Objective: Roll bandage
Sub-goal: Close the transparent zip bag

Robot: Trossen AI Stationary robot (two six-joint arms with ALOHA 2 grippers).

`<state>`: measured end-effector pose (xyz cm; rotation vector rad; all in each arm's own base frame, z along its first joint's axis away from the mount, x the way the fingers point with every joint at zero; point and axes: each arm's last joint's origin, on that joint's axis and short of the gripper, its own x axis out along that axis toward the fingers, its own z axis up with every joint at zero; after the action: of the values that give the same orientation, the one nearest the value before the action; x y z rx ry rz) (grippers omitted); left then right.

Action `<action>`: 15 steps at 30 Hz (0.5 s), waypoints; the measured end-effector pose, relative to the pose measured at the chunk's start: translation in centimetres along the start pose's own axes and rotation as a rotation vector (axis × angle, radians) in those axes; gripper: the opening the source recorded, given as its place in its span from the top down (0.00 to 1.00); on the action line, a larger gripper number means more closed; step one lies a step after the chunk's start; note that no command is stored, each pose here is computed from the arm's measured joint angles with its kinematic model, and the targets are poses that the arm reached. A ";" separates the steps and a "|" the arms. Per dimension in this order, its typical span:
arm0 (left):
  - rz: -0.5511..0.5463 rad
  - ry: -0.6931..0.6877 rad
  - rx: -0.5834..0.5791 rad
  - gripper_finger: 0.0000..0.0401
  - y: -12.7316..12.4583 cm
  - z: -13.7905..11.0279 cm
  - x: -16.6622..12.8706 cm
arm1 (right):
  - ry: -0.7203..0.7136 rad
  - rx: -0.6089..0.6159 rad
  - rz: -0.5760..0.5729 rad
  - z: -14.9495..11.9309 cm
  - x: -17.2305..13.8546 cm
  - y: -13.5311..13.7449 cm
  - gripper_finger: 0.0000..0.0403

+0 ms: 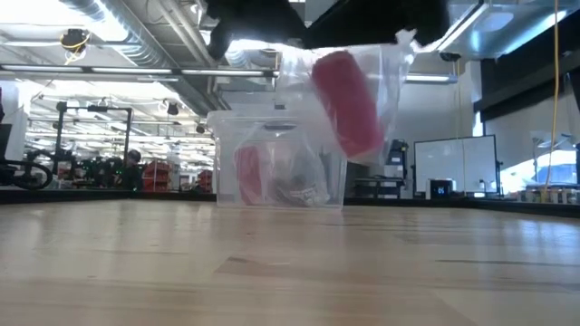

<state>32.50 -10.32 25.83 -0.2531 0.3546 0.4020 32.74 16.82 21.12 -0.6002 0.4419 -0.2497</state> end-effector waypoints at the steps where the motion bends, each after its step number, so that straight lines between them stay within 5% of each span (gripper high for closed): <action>1: 0.000 0.000 -0.001 1.00 0.0 0.0 0.0 | 0.004 -0.016 -0.008 -0.1 0.3 0.0 0.59; 7: -0.005 0.000 -0.009 1.00 0.0 0.0 0.0 | 0.042 -0.021 -0.043 -0.5 1.2 -0.8 0.74; 12: -0.014 -0.013 -0.019 0.99 -0.1 0.2 0.0 | 0.047 -0.032 0.021 -0.7 1.6 -0.9 0.96; 15: -0.041 -0.027 -0.047 1.00 -0.3 0.5 -0.2 | 0.043 -0.009 0.041 -0.7 1.5 -0.7 0.97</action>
<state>32.59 -10.48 26.39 -0.2999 0.3132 0.3736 33.62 15.36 20.53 -0.5948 0.4968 -0.2225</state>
